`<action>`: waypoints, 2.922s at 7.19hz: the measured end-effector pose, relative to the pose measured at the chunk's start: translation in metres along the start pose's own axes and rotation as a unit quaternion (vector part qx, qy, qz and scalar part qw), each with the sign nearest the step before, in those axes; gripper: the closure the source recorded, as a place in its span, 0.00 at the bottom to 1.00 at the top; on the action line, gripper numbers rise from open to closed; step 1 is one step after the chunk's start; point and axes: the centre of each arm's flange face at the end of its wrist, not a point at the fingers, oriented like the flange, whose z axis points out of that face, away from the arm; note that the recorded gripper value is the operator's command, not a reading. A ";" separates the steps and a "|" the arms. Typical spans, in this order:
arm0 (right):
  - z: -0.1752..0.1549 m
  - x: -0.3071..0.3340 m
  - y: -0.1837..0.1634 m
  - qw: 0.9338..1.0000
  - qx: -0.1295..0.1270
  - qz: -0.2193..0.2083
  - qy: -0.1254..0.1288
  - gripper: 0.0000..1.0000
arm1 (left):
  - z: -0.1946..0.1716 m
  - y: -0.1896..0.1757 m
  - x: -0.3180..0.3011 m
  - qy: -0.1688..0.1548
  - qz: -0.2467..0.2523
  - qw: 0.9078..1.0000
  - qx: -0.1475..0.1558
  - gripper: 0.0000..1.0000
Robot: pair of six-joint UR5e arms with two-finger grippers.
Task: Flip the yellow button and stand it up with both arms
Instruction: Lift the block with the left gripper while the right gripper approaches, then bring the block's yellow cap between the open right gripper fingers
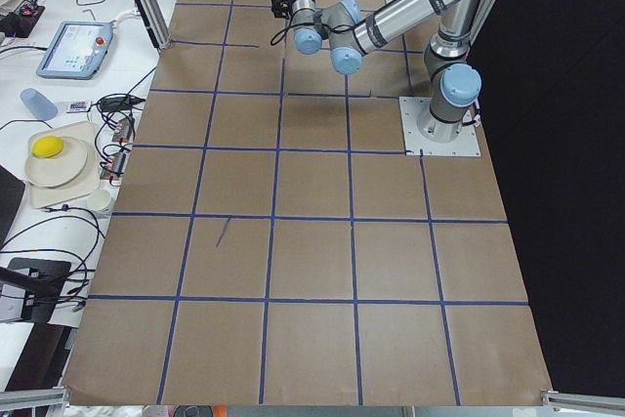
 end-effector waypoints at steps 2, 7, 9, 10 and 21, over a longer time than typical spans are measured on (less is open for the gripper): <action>-0.018 -0.009 0.001 0.994 -0.040 0.065 -0.074 0.00 | 0.004 0.003 0.003 0.023 -0.008 1.000 0.003 0.68; -0.006 -0.021 -0.030 0.961 -0.132 0.177 -0.167 0.01 | 0.033 0.017 0.028 0.029 -0.046 0.997 -0.048 0.69; 0.003 -0.025 -0.034 0.956 -0.142 0.201 -0.161 0.01 | 0.044 0.018 0.046 0.028 -0.053 0.996 -0.066 0.69; 0.003 -0.026 -0.032 0.955 -0.143 0.205 -0.159 0.01 | 0.048 0.015 0.055 0.025 -0.059 0.995 -0.071 0.69; -0.012 -0.020 0.010 0.952 -0.162 0.220 -0.141 0.68 | 0.060 0.020 0.068 0.021 -0.066 0.994 -0.085 0.66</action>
